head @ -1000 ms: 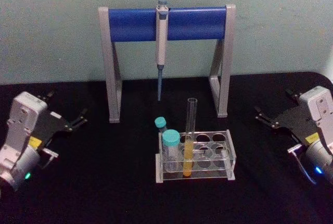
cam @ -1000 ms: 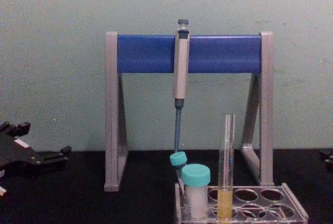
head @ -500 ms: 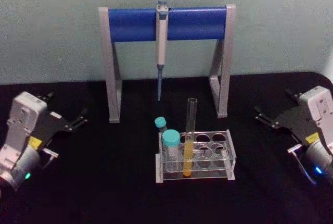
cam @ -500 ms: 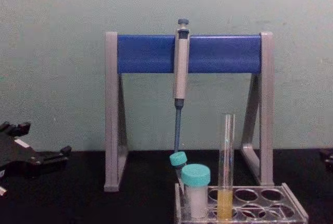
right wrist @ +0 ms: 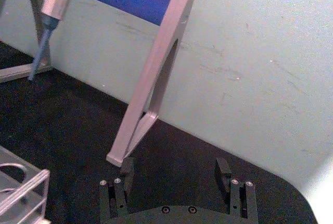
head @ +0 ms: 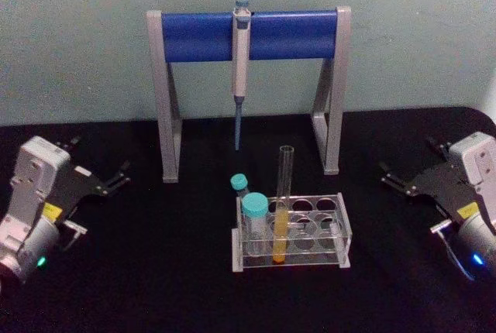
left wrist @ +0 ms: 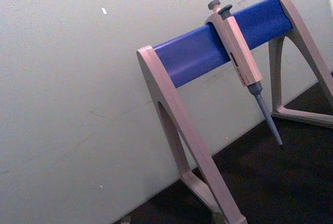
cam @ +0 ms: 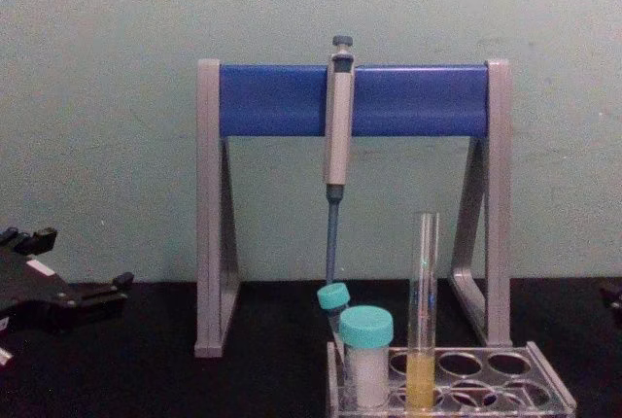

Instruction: Pick up the test tube from the test tube rack, shake it, then place it back into the test tube rack.

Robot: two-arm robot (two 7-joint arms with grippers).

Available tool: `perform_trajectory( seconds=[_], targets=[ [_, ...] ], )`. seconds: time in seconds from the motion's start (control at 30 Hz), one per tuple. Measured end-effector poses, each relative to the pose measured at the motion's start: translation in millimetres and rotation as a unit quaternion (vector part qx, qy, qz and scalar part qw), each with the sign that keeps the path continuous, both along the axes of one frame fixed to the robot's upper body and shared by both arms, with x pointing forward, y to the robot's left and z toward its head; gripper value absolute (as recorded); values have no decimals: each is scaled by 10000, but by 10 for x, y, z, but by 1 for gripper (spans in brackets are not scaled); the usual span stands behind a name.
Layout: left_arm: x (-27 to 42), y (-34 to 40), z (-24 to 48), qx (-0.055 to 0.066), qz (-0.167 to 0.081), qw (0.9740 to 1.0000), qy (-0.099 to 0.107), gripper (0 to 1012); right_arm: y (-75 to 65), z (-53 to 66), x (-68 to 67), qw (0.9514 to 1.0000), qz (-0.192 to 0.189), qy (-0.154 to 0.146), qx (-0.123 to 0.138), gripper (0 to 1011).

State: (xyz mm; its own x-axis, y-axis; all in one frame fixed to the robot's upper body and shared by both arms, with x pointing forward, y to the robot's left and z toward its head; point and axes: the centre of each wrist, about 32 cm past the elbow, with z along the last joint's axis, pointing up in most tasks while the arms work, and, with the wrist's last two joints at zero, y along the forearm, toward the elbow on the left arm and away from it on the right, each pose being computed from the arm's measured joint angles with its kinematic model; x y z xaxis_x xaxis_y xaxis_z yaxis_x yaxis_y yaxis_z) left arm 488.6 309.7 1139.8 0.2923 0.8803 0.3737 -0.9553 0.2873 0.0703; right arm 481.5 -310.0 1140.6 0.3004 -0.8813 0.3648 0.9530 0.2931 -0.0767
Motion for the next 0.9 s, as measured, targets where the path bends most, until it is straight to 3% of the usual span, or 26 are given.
perform_trajectory(
  seconds=[0.23, 0.43, 0.63, 0.67, 0.73, 0.9],
  targets=[
    [0, 0, 0, 0, 0, 10000, 0, 1001, 26, 32, -189, 9997, 162, 64, 199, 1000],
    [0, 0, 0, 0, 0, 10000, 0, 1001, 106, 77, -378, 9966, 510, 192, 610, 1000],
    [0, 0, 0, 0, 0, 10000, 0, 1001, 249, 117, -518, 9877, 1028, 393, 1106, 1000],
    [0, 0, 0, 0, 0, 10000, 0, 1001, 249, 117, -518, 9877, 1028, 393, 1106, 1000],
    [0, 0, 0, 0, 0, 10000, 0, 1001, 334, 124, -542, 9823, 1270, 505, 1285, 1000],
    [0, 0, 0, 0, 0, 10000, 0, 1001, 441, 128, -538, 9744, 1567, 693, 1459, 1000]
  ],
)
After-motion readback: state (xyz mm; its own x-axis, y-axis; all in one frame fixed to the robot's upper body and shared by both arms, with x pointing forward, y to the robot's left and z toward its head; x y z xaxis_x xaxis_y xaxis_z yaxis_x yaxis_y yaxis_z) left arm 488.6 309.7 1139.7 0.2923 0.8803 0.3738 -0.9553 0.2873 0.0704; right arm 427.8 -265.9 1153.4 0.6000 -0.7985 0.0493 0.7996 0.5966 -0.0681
